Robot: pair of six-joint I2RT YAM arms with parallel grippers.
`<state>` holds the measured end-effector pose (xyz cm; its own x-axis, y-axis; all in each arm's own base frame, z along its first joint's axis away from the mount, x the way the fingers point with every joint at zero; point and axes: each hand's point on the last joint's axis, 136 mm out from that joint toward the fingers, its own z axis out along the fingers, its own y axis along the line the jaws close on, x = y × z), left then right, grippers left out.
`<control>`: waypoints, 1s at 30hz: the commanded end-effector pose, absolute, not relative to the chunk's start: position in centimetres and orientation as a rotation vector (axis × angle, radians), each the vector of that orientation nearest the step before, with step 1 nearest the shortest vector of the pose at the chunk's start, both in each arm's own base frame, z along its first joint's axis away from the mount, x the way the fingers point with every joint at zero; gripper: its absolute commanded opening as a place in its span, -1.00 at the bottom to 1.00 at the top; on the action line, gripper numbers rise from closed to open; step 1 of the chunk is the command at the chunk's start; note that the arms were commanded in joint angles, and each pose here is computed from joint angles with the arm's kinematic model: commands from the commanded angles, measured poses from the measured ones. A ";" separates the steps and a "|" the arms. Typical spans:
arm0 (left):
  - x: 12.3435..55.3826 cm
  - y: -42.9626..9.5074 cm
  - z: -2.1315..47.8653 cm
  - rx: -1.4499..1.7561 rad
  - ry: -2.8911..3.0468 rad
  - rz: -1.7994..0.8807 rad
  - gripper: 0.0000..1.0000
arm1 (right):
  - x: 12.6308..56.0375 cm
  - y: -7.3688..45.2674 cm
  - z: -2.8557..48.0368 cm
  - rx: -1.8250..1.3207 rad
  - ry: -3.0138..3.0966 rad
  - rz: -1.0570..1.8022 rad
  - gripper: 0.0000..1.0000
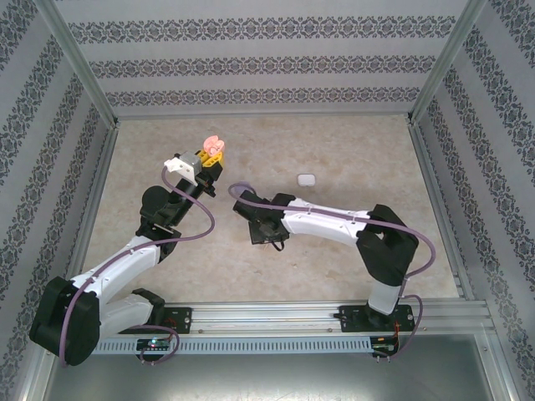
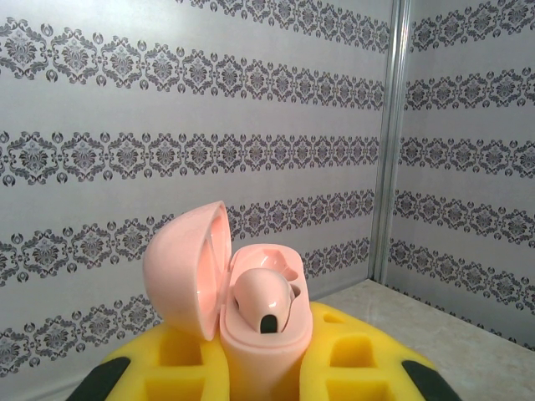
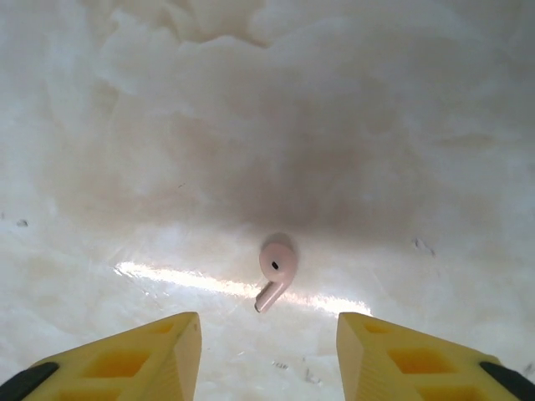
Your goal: Insert the wireless bluetooth earbuds into the charging case
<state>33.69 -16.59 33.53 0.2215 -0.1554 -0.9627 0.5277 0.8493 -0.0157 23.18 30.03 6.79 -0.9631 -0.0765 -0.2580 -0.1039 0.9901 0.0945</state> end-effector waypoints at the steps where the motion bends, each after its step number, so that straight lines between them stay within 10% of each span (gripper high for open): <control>1: 33.1 -16.2 35.4 0.334 1.211 -0.499 -1.00 | 22.9 28.6 5.9 0.269 2.890 0.175 -0.12; 30: 33.7 -16.5 34.8 0.330 1.217 -0.512 -1.00 | 24.0 30.2 1.7 0.630 2.924 0.178 -0.24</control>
<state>33.97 -16.70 33.08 0.2060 -0.1577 -0.9658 0.5292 0.8481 -0.0256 23.51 29.92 2.10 -0.9100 0.3956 -0.1242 0.3769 0.9140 0.1501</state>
